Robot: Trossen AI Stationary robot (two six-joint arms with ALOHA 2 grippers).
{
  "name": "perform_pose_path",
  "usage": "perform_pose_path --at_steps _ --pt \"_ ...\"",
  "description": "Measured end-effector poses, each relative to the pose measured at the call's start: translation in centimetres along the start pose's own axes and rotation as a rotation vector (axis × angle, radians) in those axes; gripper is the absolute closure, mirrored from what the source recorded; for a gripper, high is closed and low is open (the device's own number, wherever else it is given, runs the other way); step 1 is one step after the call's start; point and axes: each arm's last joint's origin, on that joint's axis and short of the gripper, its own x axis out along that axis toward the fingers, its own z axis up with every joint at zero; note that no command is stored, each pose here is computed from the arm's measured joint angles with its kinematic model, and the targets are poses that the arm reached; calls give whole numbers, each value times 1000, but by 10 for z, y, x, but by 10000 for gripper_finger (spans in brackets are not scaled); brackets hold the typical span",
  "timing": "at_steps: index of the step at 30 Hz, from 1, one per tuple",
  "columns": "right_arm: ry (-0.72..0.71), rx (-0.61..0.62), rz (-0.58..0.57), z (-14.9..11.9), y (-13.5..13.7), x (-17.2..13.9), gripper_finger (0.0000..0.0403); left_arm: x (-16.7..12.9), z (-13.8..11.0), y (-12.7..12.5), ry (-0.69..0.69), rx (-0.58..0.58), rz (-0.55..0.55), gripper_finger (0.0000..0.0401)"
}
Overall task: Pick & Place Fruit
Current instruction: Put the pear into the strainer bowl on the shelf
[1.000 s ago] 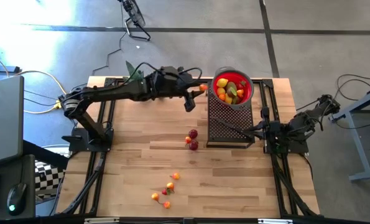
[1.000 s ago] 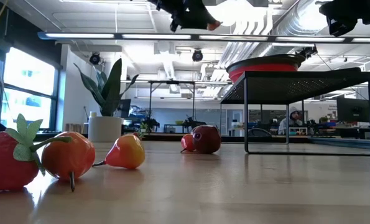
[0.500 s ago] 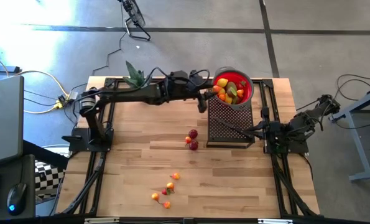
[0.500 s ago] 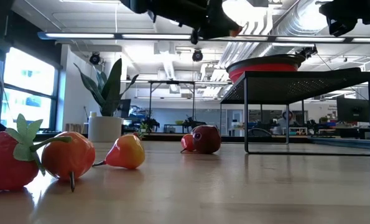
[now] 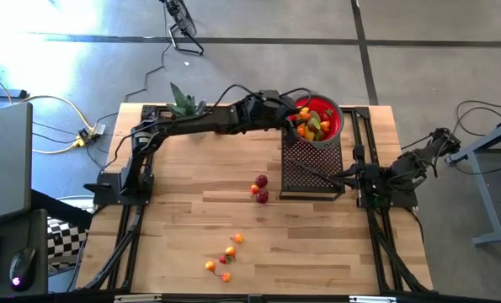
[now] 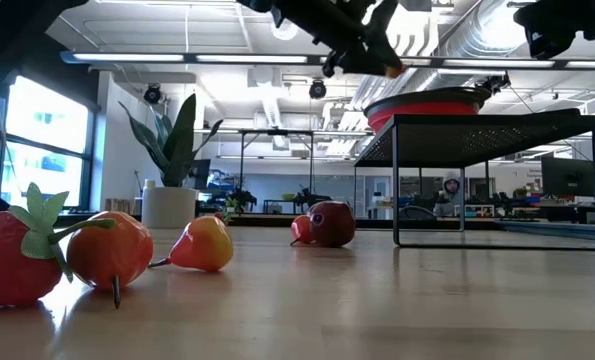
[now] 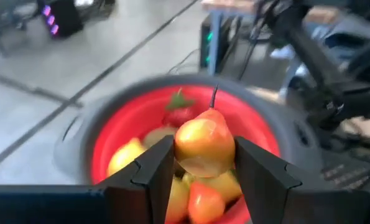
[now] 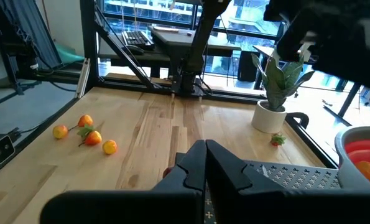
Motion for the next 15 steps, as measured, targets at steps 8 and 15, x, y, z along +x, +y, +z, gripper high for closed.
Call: perform_pose_path --at_steps 8,15 --pt "12 -9 0 -1 0 0 401 -3 -5 -10 70 -1 -7 245" --pt "12 -8 0 -1 0 0 401 -2 -5 -7 78 2 0 245"
